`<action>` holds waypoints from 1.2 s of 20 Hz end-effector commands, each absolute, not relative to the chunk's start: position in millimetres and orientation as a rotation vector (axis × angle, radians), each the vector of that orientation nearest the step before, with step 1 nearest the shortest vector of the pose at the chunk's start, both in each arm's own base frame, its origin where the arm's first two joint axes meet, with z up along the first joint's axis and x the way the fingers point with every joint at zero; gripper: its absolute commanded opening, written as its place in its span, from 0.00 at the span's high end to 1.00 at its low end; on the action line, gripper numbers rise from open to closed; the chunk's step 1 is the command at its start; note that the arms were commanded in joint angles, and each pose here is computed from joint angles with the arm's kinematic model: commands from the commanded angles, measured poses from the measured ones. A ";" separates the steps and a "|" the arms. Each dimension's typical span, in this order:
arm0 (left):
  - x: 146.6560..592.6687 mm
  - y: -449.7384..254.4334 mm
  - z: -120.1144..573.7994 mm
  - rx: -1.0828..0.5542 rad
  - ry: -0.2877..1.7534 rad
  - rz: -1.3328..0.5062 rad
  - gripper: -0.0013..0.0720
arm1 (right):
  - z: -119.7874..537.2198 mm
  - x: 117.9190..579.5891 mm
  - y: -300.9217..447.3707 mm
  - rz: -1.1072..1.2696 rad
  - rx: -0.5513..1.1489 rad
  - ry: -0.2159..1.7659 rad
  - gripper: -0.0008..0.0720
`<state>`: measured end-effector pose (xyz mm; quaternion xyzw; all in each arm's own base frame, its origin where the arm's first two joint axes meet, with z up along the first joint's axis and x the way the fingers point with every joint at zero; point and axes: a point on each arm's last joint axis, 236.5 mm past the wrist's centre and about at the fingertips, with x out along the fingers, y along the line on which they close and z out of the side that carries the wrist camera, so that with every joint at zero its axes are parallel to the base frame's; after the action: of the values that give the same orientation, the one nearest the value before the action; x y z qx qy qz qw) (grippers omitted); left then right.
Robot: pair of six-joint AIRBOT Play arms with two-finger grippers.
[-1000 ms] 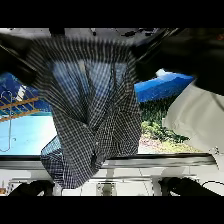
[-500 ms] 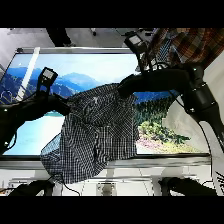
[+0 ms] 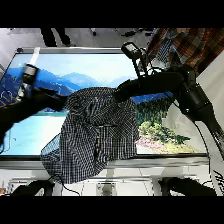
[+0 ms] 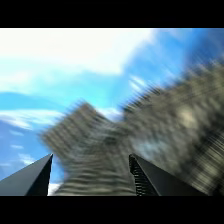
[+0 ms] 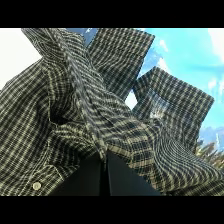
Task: Fold the clothes and pants, and hang the long-sleeved shirts on hangers.
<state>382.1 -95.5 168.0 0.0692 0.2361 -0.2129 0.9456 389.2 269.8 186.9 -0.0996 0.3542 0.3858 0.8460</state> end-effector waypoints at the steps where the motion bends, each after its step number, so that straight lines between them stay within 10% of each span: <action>1: 376.5 5.1 189.9 0.064 0.450 -0.182 0.25 | 188.4 391.0 270.8 0.815 -0.208 0.735 0.94; 9: 264.4 269.0 45.5 -0.346 0.765 0.463 0.24 | 188.0 390.2 271.0 0.819 -0.214 0.736 0.94; 22: 232.0 266.7 -107.5 -0.643 1.056 0.341 0.24 | 188.3 390.5 271.2 0.819 -0.212 0.734 0.94; 24: 236.3 265.1 -110.3 -0.674 1.041 0.336 0.42 | 189.1 391.3 271.4 0.818 -0.210 0.730 0.94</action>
<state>234.4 270.7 -96.0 -0.2938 0.4823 0.1698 0.8076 390.1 271.3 188.1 -0.1010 0.3487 0.3889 0.8467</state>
